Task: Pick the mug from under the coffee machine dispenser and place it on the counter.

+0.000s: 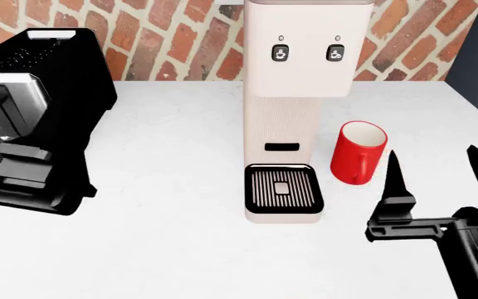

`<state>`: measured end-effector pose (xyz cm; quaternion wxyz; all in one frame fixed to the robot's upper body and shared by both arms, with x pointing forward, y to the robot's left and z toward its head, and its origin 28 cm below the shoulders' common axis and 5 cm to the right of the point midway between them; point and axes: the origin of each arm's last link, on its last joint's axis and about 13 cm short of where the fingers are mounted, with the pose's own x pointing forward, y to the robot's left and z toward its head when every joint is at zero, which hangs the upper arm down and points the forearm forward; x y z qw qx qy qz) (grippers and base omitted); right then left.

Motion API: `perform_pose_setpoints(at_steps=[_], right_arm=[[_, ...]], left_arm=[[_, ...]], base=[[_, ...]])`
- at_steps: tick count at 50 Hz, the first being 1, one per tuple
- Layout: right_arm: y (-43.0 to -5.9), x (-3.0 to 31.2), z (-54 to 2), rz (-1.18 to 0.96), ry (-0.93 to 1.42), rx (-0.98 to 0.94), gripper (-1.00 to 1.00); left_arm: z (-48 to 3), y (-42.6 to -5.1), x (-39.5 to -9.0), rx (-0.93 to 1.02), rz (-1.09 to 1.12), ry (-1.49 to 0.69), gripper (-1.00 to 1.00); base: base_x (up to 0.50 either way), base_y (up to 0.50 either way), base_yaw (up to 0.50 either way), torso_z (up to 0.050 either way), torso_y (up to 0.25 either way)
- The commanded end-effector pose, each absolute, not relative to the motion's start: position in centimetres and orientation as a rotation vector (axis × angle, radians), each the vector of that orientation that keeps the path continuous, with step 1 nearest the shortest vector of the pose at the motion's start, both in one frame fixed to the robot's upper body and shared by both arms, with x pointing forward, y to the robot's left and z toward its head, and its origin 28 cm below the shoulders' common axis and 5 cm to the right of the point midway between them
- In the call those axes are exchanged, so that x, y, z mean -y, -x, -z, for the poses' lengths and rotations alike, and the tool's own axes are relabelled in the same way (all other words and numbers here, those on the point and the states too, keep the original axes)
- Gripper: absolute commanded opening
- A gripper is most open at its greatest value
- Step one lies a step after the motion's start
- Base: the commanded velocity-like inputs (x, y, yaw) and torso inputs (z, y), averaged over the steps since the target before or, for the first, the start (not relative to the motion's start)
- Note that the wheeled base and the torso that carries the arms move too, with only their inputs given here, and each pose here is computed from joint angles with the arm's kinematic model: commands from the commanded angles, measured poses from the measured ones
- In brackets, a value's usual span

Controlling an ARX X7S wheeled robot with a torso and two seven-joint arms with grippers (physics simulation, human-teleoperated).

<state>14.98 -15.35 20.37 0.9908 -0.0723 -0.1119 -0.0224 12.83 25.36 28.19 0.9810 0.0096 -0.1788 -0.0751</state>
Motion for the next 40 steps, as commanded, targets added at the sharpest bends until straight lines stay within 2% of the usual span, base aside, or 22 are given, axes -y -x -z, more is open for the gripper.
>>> perform_pose_setpoints(at_steps=[1, 40], right_arm=[[-12.7, 14.8, -21.2, 0.050, 0.147, 0.264, 1.00], [-7.9, 14.7, -19.5, 0.091, 0.075, 0.334, 1.00]], left_arm=[[-26.7, -10.8, -25.1, 0.437, 0.152, -0.045, 1.00], [-26.2, -7.5, -25.9, 0.563, 0.221, -0.028, 1.00]], base=[[0.00, 0.00, 0.00, 0.000, 0.000], [0.00, 0.00, 0.00, 0.000, 0.000]])
